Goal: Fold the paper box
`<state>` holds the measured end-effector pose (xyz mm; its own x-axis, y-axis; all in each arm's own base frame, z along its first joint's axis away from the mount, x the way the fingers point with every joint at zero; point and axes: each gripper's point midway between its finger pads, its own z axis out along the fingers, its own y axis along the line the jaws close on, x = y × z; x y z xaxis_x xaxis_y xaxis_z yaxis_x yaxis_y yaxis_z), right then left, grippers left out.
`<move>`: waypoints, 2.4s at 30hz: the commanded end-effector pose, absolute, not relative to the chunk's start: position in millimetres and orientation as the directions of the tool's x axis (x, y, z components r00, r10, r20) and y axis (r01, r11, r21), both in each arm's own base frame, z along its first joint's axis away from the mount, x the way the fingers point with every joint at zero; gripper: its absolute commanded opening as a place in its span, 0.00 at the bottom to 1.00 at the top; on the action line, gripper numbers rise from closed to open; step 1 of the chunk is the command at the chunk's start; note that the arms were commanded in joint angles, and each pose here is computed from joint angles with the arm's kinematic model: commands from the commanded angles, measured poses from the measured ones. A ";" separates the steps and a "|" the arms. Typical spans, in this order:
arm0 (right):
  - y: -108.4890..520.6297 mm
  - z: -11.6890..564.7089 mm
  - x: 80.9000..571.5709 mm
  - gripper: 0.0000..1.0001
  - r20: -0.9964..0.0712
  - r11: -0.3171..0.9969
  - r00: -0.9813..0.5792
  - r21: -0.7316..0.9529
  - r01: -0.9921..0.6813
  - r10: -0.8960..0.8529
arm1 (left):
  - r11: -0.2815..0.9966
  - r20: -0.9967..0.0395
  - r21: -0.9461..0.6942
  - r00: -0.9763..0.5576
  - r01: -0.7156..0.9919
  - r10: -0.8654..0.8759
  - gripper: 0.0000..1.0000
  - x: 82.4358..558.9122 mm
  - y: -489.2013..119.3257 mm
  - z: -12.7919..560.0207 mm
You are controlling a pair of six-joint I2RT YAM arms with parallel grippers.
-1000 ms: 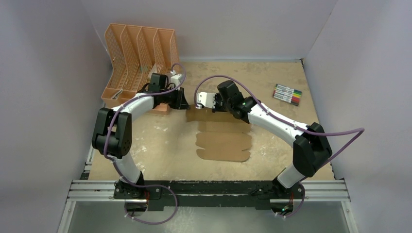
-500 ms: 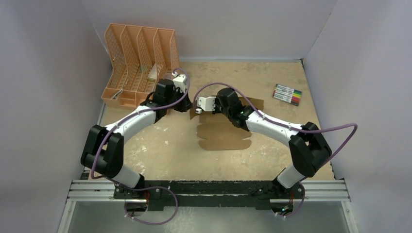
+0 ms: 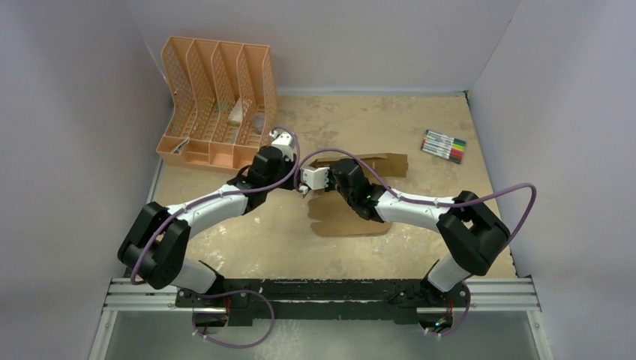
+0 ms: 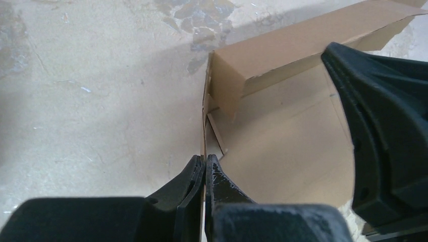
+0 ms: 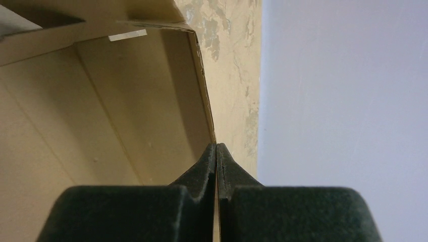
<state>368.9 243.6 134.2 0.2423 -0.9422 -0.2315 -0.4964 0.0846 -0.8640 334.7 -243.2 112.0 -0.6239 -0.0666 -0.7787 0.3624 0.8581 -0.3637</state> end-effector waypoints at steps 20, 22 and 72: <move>266.4 133.0 320.3 0.00 -0.393 0.269 0.234 -0.863 -0.429 -0.889 | 0.746 -0.808 -0.520 -0.522 0.416 -0.272 0.09 287.4 -286.7 139.2; 267.3 132.2 318.2 0.00 -0.409 0.281 0.229 -0.853 -0.440 -0.883 | 0.717 -0.791 -0.556 -0.531 0.420 -0.303 0.11 281.1 -289.9 139.9; 224.2 174.4 319.6 0.42 -0.676 0.541 0.025 -0.611 -0.578 -0.736 | 0.803 -0.722 -0.544 -0.625 0.245 -0.298 0.65 266.1 -262.2 140.1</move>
<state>304.2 244.0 142.9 0.1386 -0.8178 -0.5586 -0.5764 0.3920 -0.7170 249.1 -284.5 127.6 -0.6594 -0.2994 -0.6896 0.3438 0.6957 -0.6307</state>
